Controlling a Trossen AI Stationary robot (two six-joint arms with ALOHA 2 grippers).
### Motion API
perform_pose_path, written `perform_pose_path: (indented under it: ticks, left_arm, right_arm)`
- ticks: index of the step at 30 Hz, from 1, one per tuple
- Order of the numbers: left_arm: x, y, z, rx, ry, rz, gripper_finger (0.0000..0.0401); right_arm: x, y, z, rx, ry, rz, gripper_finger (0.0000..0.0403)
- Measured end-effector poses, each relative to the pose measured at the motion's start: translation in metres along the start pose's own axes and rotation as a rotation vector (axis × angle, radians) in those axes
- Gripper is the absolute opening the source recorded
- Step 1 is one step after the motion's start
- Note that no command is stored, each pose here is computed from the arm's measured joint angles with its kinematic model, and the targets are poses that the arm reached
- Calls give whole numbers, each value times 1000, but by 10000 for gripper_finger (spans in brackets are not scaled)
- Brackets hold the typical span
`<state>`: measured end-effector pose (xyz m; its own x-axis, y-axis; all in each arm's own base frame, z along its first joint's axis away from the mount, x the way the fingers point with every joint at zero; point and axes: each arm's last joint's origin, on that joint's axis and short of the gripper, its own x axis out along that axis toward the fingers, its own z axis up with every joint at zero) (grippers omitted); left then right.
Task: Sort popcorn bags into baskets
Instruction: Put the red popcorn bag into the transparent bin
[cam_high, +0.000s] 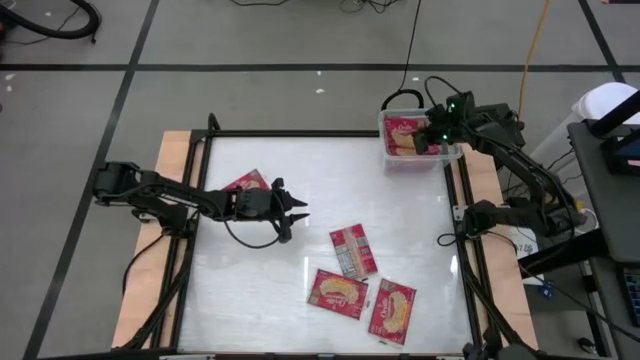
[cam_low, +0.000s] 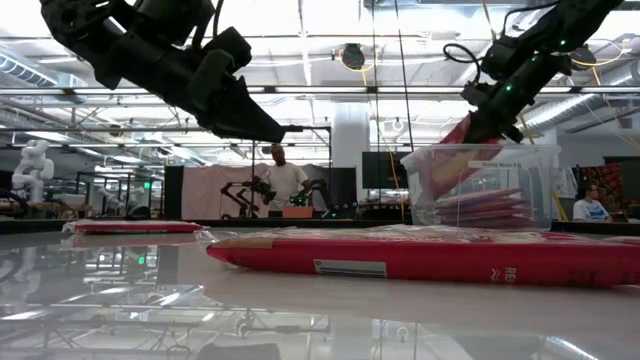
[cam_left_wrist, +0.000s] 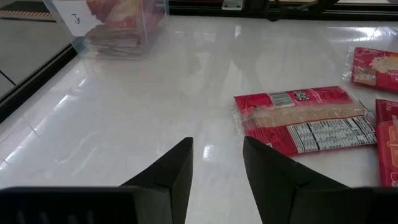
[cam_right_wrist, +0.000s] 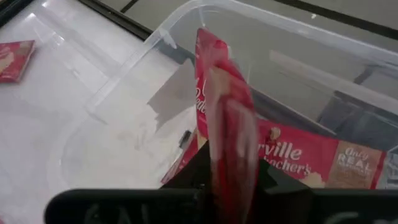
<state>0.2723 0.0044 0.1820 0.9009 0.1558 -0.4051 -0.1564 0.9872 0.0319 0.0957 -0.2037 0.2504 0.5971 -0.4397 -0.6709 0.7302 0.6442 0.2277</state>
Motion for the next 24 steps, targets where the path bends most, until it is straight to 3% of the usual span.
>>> perform_pose_path:
  ticks: [4,14,24]
  left_arm:
    - [0,0,0,0,0,0,145]
    - [0,0,0,-27,1,0,145]
    - [-1,-4,0,-78,1,-15,145]
  right_arm:
    - [2,-3,1,-14,-5,-19,54]
    - [1,-9,2,-76,11,-258,126]
    - [0,-11,10,-69,-71,-316,162]
